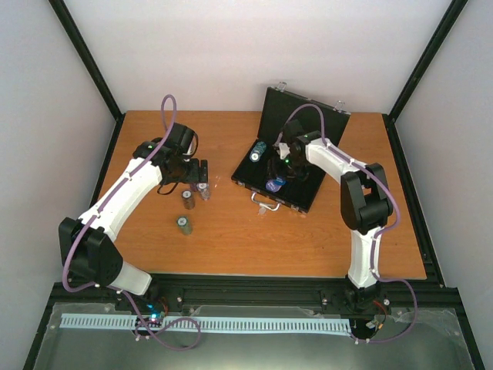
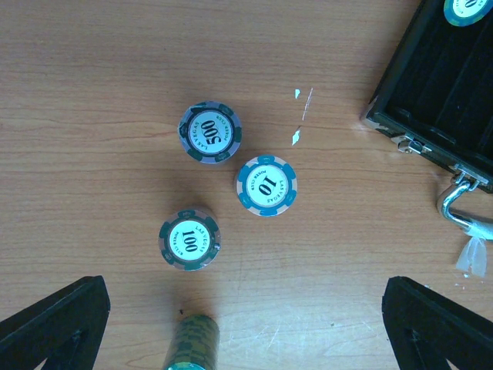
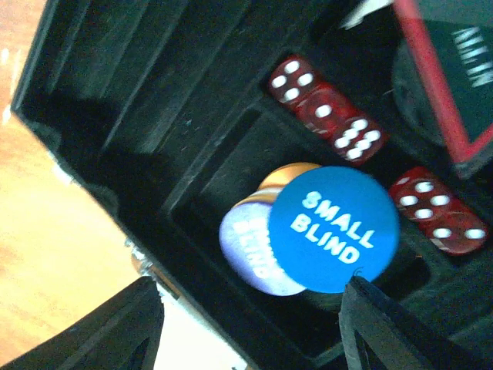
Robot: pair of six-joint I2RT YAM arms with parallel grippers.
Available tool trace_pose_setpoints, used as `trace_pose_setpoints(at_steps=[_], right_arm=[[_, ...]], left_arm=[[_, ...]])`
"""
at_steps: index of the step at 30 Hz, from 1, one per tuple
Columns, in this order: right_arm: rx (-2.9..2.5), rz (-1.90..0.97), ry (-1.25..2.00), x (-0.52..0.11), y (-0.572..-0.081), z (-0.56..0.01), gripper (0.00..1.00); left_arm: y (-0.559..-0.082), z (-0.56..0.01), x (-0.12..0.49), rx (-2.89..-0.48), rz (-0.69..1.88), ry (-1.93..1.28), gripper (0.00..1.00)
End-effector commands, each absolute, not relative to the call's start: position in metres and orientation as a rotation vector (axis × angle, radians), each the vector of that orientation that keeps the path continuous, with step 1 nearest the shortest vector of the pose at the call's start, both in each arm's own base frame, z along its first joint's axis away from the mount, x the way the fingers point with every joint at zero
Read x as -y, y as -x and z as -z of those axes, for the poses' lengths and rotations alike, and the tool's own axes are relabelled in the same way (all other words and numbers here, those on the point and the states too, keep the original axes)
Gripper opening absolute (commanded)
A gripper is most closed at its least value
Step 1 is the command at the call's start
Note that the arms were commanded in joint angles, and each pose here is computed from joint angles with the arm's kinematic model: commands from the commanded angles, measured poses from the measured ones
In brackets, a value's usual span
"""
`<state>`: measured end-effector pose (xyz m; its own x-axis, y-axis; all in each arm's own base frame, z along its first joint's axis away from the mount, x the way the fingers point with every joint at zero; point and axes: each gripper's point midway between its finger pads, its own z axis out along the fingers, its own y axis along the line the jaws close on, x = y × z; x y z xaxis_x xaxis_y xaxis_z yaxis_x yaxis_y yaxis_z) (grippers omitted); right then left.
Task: Pack up texas hold em set
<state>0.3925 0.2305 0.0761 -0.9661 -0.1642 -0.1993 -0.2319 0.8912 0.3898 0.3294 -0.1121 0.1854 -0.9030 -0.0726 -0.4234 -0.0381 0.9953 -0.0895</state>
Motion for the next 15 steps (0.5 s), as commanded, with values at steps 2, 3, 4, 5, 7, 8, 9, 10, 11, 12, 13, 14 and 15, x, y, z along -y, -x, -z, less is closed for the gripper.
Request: trace_pose_setpoints(at_steps=[2,3,4,5,7,8,9,10,11,12,13,14,15], right_arm=[[-2.910,-0.428,0.181,-0.202,-0.410,-0.071,0.65],[-2.910,-0.413,0.174,-0.200,-0.412,-0.068,0.65],[-2.911,-0.406,0.170,-0.199,-0.413,-0.067,0.65],[-2.913,-0.399,0.167,-0.198,-0.414,-0.065,0.65],[-2.925,-0.399,0.163,-0.198,-0.414,-0.060,0.65],[-2.930,-0.404,0.161,-0.199,-0.413,-0.059,0.65],[-2.932,-0.410,0.162,-0.200,-0.413,-0.058,0.65],[-2.934,-0.414,0.160,-0.200,-0.413,-0.056,0.65],[-2.937,-0.416,0.160,-0.200,-0.412,-0.055,0.65],[-2.938,-0.419,0.162,-0.201,-0.412,-0.054,0.65],[-2.941,-0.420,0.160,-0.201,-0.412,-0.053,0.65],[-2.944,-0.421,0.161,-0.201,-0.411,-0.051,0.65],[-2.946,-0.424,0.162,-0.201,-0.411,-0.050,0.65]], left_arm=[[-0.335,-0.196,0.114,-2.657,0.137,0.090,1.00],[-0.335,-0.197,0.115,-2.656,0.140,0.086,1.00],[-0.336,-0.197,0.116,-2.658,0.140,0.083,1.00],[-0.336,-0.198,0.116,-2.656,0.140,0.082,1.00],[-0.337,-0.197,0.116,-2.657,0.138,0.080,1.00],[-0.337,-0.198,0.116,-2.656,0.139,0.081,1.00],[-0.337,-0.197,0.116,-2.659,0.137,0.079,1.00],[-0.337,-0.197,0.116,-2.659,0.139,0.077,1.00],[-0.337,-0.197,0.116,-2.659,0.139,0.078,1.00],[-0.338,-0.197,0.117,-2.658,0.141,0.076,1.00],[-0.338,-0.197,0.117,-2.659,0.139,0.077,1.00],[-0.338,-0.197,0.117,-2.660,0.140,0.076,1.00],[-0.338,-0.197,0.117,-2.660,0.140,0.076,1.00]])
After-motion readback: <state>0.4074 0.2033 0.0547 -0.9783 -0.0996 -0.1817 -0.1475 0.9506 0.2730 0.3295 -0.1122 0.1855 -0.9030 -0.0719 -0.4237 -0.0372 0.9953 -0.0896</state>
